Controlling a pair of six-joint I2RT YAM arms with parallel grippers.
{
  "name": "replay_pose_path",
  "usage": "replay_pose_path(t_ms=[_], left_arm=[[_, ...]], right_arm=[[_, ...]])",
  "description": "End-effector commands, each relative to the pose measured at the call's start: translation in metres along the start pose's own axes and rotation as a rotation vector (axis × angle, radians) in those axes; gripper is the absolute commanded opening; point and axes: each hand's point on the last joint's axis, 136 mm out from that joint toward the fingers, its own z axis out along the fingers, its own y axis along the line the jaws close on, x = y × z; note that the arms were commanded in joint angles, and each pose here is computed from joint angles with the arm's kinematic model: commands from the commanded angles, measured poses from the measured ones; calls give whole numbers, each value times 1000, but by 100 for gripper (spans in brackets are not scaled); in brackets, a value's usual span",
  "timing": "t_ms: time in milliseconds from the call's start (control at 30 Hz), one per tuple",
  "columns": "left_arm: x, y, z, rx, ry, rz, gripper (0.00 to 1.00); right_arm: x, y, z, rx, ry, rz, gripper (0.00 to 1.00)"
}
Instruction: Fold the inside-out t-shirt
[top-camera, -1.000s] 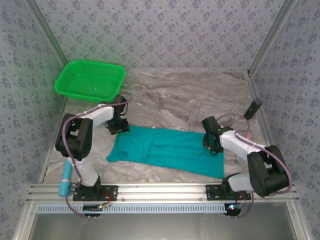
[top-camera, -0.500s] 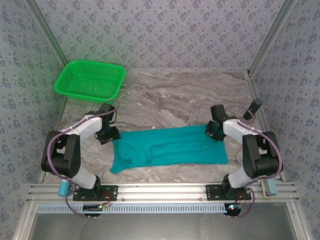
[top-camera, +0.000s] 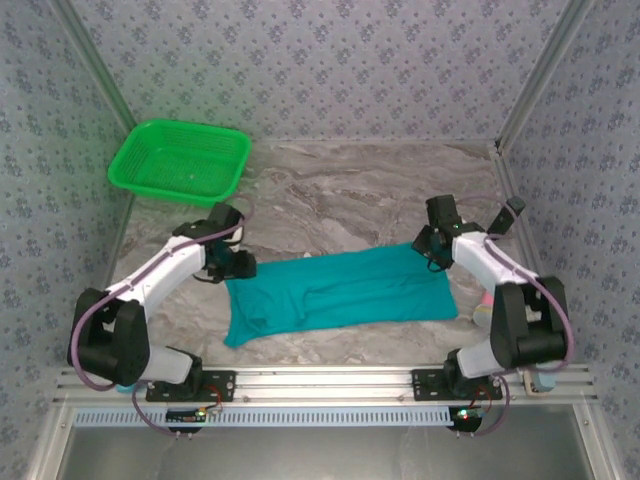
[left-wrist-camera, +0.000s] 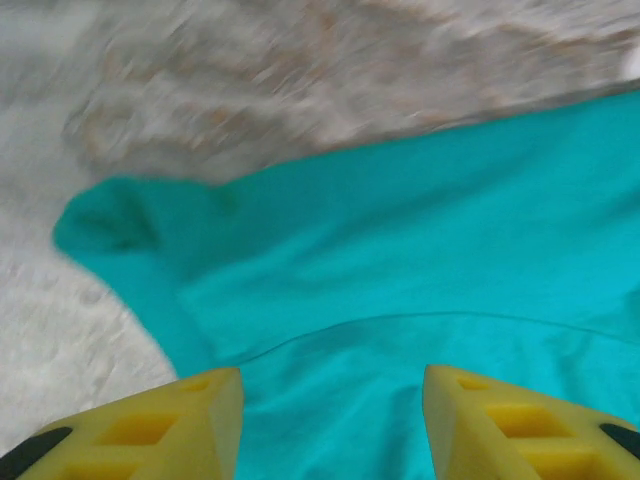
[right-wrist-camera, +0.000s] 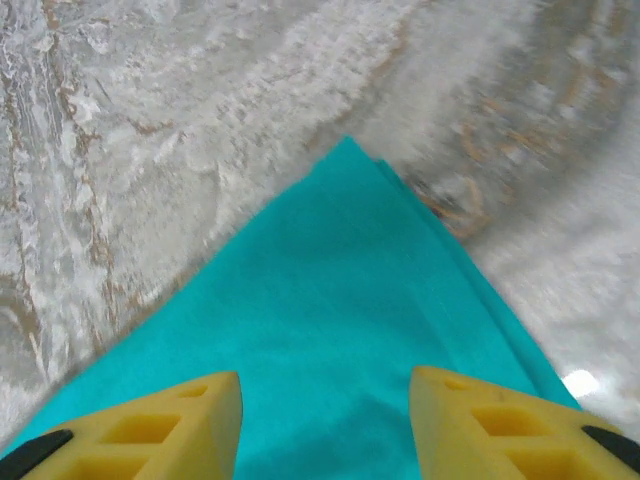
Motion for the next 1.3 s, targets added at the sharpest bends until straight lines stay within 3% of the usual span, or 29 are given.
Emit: replay_pose_path(t_ms=[0,133,267,467,567,733,833,1033,1267], left_arm=[[-34,-7,10,-7,-69,78,50],[-19,-14,40,-19,41,133,50],[18,-9,41,-82,166,176,51],[66,1,20,-124,246,118,52],[83,-6,18,-80,254,58,52],[105,-38,34,-7,266,62,52],[118,-69,44,32,321,120,52],[128,-152,64,126,396,275,52],[130,-277,67,419,444,333,51]], right_arm=[[39,-37,4,146,102,115,58],[58,-35,25,124,155,173,59],[52,-11,47,82,154,155,56],[5,41,74,68,83,29,45],[-24,80,92,11,7,-66,44],[-62,172,123,-323,4,-112,42],[-67,224,121,-420,11,-173,43],[-58,291,117,-457,-11,-277,47],[-81,320,68,-514,-67,-375,50]])
